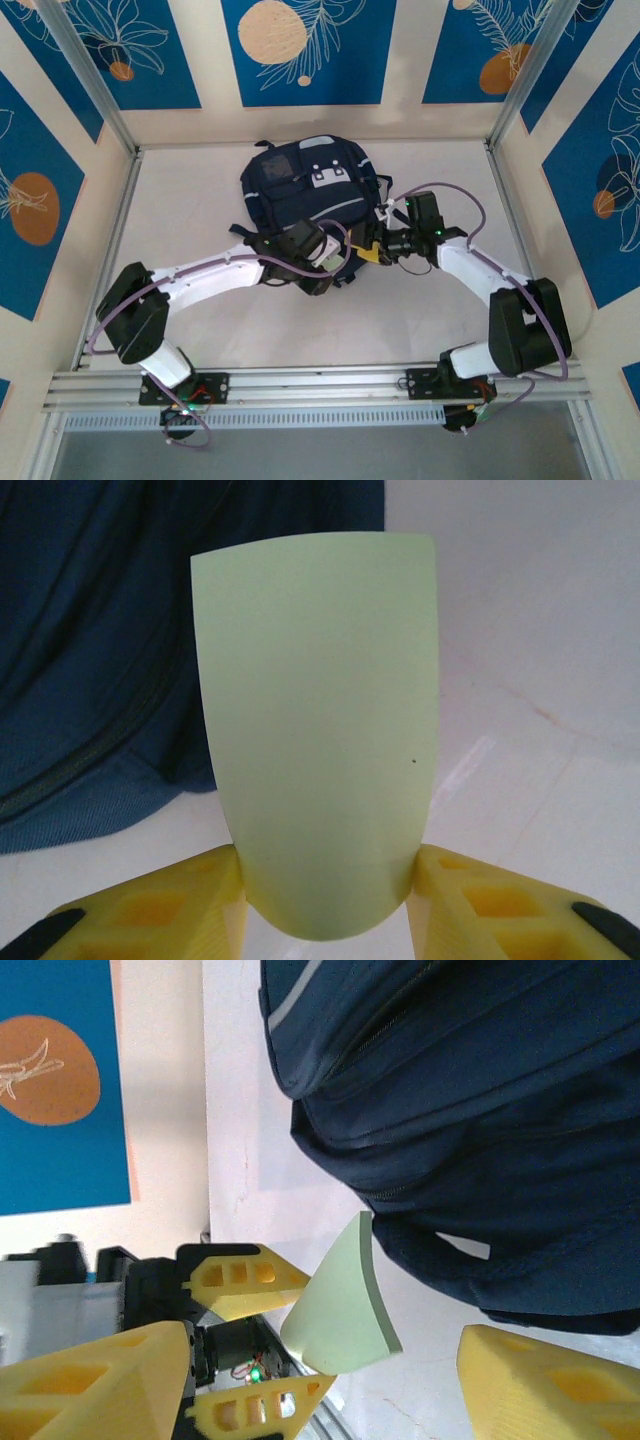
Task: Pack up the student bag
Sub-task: Pass the loose stationery.
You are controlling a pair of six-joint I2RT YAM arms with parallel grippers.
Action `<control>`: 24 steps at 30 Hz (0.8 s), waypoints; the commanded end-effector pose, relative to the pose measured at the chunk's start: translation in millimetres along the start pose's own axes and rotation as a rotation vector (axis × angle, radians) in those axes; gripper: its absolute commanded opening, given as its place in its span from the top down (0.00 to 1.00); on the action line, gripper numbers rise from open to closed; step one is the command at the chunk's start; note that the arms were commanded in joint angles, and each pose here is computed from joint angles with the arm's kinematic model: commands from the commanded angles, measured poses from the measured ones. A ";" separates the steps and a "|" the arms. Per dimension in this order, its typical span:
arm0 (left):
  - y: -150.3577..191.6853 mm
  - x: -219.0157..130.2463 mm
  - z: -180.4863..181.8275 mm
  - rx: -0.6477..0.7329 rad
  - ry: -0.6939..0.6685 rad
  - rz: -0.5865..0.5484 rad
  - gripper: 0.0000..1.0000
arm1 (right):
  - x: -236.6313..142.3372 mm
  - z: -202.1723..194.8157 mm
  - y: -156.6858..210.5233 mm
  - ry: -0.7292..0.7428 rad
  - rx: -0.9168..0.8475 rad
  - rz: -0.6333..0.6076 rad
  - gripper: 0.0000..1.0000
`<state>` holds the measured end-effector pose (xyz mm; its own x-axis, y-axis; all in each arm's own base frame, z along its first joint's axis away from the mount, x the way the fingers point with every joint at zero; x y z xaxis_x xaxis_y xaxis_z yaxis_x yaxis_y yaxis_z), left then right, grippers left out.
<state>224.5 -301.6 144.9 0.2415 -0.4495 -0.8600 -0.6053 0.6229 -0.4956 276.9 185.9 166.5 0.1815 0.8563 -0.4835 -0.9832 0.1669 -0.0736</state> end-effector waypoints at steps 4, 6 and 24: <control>-29.4 -17.7 -9.2 -0.021 0.059 -0.129 0.57 | 17.2 6.6 1.9 -0.061 -0.008 0.066 0.37; -30.9 -18.4 -8.8 -0.028 0.060 -0.143 0.57 | 20.6 7.2 1.0 -0.068 -0.005 0.076 0.43; -58.4 -25.8 31.0 -0.025 -0.086 -0.185 0.04 | -10.3 -9.0 -22.5 -0.044 0.076 -0.055 1.00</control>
<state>256.2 -310.9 181.3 0.3481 -0.5250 -0.7767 -0.5915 0.5197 -0.6164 297.9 181.1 159.5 0.2019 0.8767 -0.4365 -0.9771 0.2110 -0.0281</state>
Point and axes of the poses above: each hand's point on the last joint's axis, 136 mm out from that joint toward the fingers, its own x axis out along the fingers, its own z axis along the line the jaws close on, y = z × x, the point moved 4 cm from there along -x, back along the fingers, and after that the axes turned 5 degrees about x, right-handed, at the moved point
